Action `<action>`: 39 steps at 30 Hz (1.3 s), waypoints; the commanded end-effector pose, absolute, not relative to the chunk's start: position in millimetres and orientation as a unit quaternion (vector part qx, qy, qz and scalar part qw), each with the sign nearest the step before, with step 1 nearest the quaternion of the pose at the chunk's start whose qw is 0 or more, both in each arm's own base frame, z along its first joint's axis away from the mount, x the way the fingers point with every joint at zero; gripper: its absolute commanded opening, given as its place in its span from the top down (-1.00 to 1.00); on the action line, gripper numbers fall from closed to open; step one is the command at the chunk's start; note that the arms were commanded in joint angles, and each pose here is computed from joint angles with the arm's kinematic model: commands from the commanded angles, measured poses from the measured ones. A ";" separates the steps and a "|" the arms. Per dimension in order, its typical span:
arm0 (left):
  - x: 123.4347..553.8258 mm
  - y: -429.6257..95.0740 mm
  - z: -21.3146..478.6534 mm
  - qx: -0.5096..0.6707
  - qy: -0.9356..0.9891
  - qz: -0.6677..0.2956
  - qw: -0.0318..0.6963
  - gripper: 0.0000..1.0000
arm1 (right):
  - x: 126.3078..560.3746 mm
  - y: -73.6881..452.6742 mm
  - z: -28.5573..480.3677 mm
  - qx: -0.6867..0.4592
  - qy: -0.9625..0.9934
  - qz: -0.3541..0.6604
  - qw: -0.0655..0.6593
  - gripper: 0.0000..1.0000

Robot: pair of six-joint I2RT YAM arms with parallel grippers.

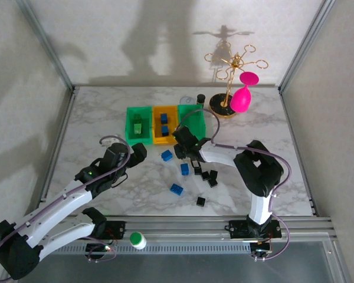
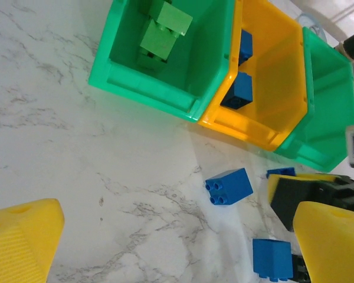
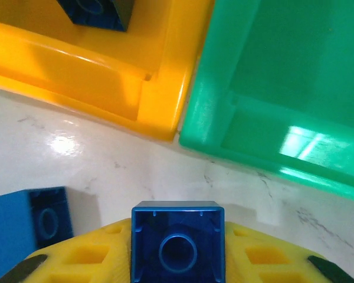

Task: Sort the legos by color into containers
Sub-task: Pick up the lego from the center of the table, then place the lego in the container.

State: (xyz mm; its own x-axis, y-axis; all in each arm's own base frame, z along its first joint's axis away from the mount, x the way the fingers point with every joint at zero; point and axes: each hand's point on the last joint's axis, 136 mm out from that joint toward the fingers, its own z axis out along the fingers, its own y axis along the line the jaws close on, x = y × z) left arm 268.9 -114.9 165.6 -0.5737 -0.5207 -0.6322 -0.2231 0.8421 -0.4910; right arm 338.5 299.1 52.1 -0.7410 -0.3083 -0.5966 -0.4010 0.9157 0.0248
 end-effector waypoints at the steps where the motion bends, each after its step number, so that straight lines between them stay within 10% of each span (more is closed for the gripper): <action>1: 273.0 -108.9 184.2 -0.215 0.860 -0.166 0.432 -0.99 | 334.4 301.7 83.5 -0.180 0.925 0.096 0.322 0.29; 39: 313.0 -79.5 207.5 -0.258 0.836 -0.131 0.466 -0.99 | 461.0 395.5 98.0 -0.142 0.906 0.127 0.378 0.15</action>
State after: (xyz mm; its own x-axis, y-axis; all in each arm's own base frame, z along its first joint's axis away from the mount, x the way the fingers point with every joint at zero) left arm 309.3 -80.3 201.1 -0.4405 -0.5572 -0.7039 -0.3203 0.8300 -0.4566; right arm 454.8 392.8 82.6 -0.6952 -0.1792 -0.6961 -0.3501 0.9302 0.1103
